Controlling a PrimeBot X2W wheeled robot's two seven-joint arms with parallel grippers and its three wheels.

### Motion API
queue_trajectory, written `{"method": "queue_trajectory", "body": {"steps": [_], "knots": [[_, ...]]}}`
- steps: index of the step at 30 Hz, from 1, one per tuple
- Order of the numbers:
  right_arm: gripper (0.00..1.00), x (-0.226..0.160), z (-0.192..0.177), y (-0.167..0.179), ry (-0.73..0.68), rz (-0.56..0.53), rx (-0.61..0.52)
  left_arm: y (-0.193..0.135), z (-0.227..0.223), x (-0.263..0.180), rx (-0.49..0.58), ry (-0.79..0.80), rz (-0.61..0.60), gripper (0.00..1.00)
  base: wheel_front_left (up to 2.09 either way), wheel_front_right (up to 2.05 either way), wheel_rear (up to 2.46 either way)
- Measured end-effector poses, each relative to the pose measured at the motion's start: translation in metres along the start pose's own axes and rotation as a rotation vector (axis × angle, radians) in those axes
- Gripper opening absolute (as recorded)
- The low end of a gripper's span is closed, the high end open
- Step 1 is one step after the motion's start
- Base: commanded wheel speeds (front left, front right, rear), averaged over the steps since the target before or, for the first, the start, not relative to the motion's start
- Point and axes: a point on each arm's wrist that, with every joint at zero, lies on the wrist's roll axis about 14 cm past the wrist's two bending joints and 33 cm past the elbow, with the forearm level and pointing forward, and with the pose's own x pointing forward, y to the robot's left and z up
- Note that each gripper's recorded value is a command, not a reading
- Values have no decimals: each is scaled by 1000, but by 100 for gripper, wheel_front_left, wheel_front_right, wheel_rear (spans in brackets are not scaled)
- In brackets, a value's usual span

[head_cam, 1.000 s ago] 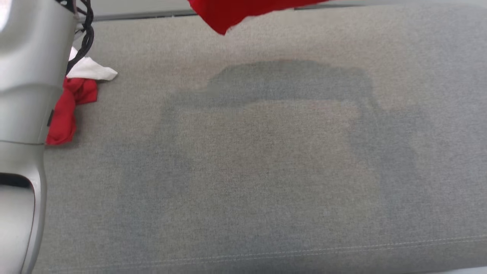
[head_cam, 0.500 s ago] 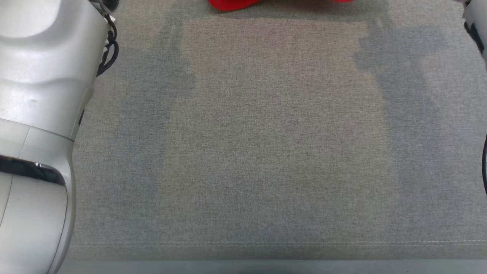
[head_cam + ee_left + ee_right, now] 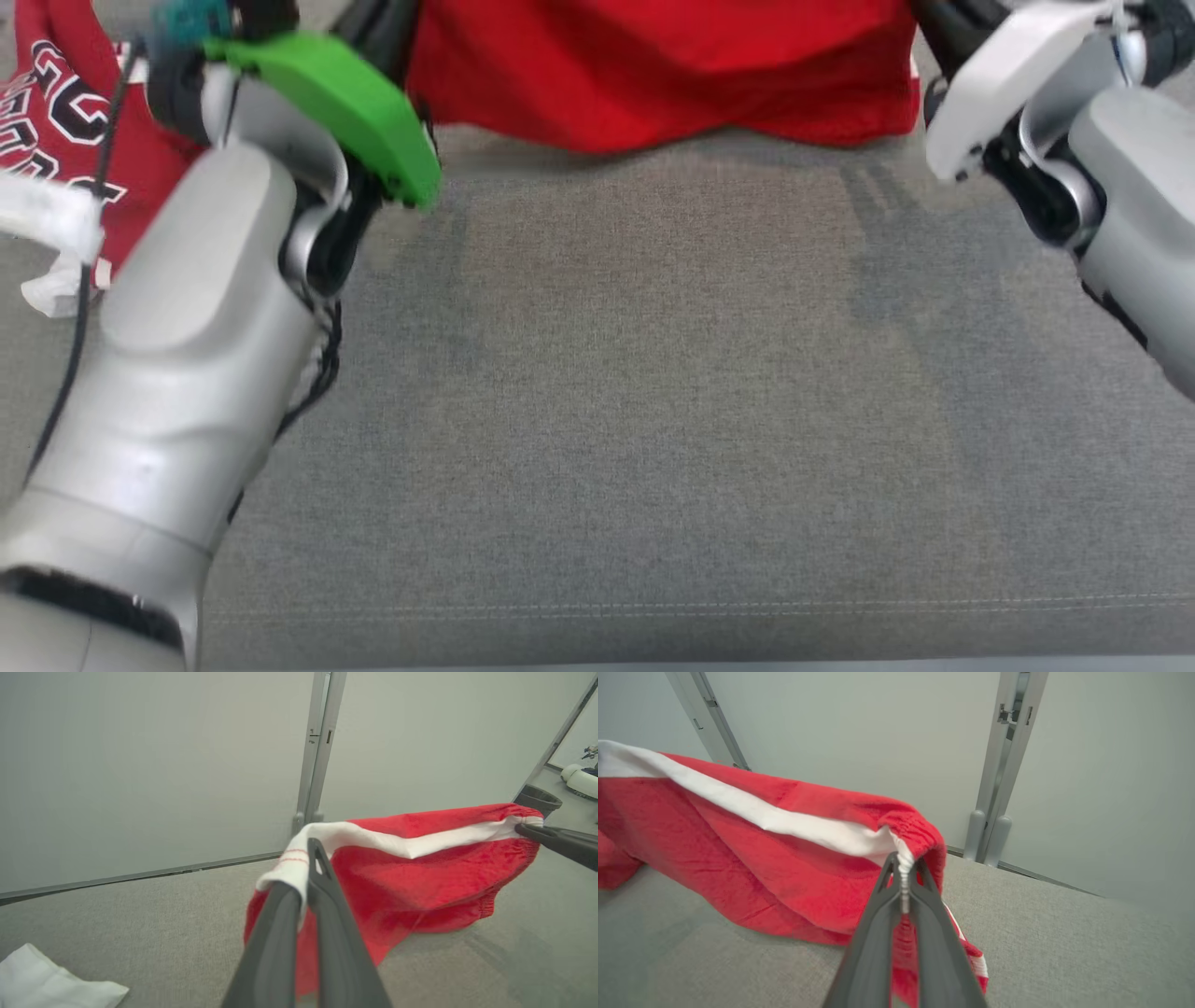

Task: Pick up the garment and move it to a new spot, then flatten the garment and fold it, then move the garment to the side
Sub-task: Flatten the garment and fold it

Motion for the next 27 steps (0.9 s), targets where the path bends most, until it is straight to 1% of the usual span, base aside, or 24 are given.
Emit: {"method": "queue_trajectory", "body": {"steps": [3,8,10,12,15,16,17,21,27], "knots": [[0,-26,-13,5,30,16,31,-8,-28,-32,-60,45,-16,0,0,0,0],[0,-70,-35,21,76,43,77,-17,-64,-87,-162,91,26,0,0,0,0],[0,-88,-46,25,101,50,82,-27,-72,-105,-184,96,25,0,0,0,0],[0,-106,-57,32,125,61,95,-42,-78,-121,-209,103,-4,0,0,0,0],[0,-132,-74,41,165,71,114,-61,-93,-146,-220,138,-32,0,0,0,0],[0,-148,-84,47,190,75,124,-70,-104,-161,-237,163,-35,0,0,0,0],[0,-148,-84,47,190,75,124,-70,-104,-161,-237,163,-35,0,0,0,0],[0,-177,-100,52,228,69,135,-82,-120,-189,-248,202,-38,0,0,0,0],[0,-209,-120,72,259,75,182,-90,-137,-224,-270,225,2,0,0,0,0]]}}
